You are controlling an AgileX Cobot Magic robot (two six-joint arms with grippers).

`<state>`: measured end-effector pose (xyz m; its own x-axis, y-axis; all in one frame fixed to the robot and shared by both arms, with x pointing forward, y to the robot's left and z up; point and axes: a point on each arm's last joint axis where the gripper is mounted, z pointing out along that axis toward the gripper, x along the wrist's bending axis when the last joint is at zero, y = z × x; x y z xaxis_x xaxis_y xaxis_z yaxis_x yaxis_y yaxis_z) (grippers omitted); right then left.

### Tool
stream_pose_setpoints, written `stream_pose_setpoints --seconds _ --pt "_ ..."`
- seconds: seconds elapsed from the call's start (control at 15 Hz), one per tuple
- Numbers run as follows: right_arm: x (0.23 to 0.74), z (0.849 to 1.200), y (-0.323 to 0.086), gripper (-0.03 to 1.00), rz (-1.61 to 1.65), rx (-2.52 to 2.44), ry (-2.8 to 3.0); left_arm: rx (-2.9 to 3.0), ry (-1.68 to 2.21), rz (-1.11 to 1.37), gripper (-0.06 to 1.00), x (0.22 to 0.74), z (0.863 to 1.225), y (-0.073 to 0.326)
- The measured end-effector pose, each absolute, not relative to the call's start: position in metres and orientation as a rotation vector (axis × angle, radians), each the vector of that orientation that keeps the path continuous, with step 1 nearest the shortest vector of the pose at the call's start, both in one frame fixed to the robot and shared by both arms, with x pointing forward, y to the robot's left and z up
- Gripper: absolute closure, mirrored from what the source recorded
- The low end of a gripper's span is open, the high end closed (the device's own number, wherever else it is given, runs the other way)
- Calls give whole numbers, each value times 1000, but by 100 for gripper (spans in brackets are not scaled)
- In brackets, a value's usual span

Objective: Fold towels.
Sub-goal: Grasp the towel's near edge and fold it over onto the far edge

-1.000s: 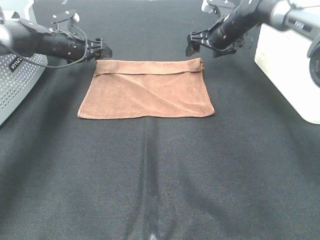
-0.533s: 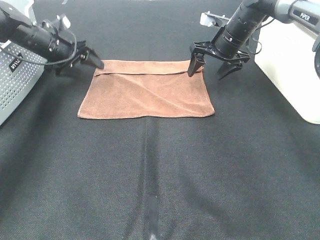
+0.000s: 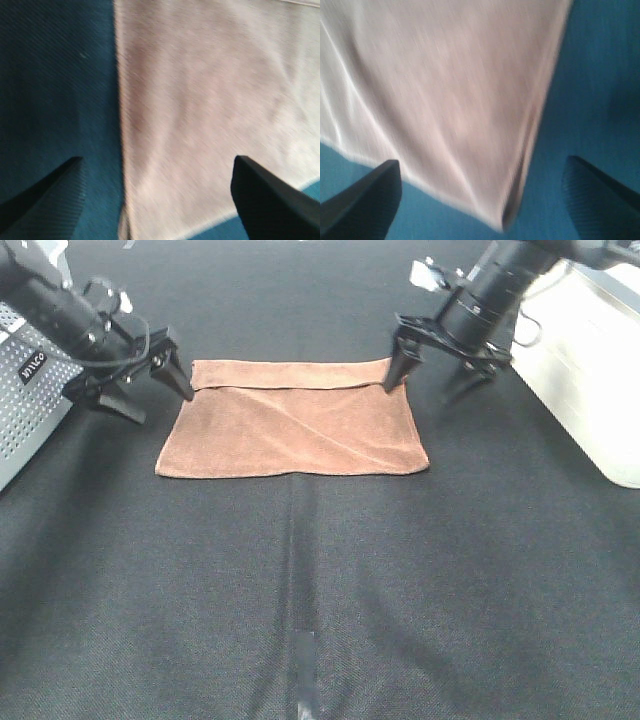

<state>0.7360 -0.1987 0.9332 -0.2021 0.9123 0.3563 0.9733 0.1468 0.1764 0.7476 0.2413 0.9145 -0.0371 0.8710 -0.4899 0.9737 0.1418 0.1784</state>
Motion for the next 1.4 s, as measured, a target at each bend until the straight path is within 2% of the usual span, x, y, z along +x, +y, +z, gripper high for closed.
stream_pose_setpoints --seconds 0.13,0.4,0.87,1.07,1.27,1.4 --pt "721 925 -205 16 -509 -1839 -2190 1752 1980 -283 19 733 915 243" --pt "701 902 -202 16 -557 -1812 -2116 1693 2049 -231 19 703 880 248" --pt "707 895 -204 16 -642 -1854 -2157 1717 1973 -168 19 705 877 227" --pt "709 879 -204 17 -612 -1891 -2126 1671 1987 -186 19 707 872 225" --pt "710 875 -200 25 -642 -1897 -2071 1600 2006 -253 23 708 865 221" --pt "710 869 -195 40 -642 -1894 -2057 1596 2007 -299 37 707 862 216"
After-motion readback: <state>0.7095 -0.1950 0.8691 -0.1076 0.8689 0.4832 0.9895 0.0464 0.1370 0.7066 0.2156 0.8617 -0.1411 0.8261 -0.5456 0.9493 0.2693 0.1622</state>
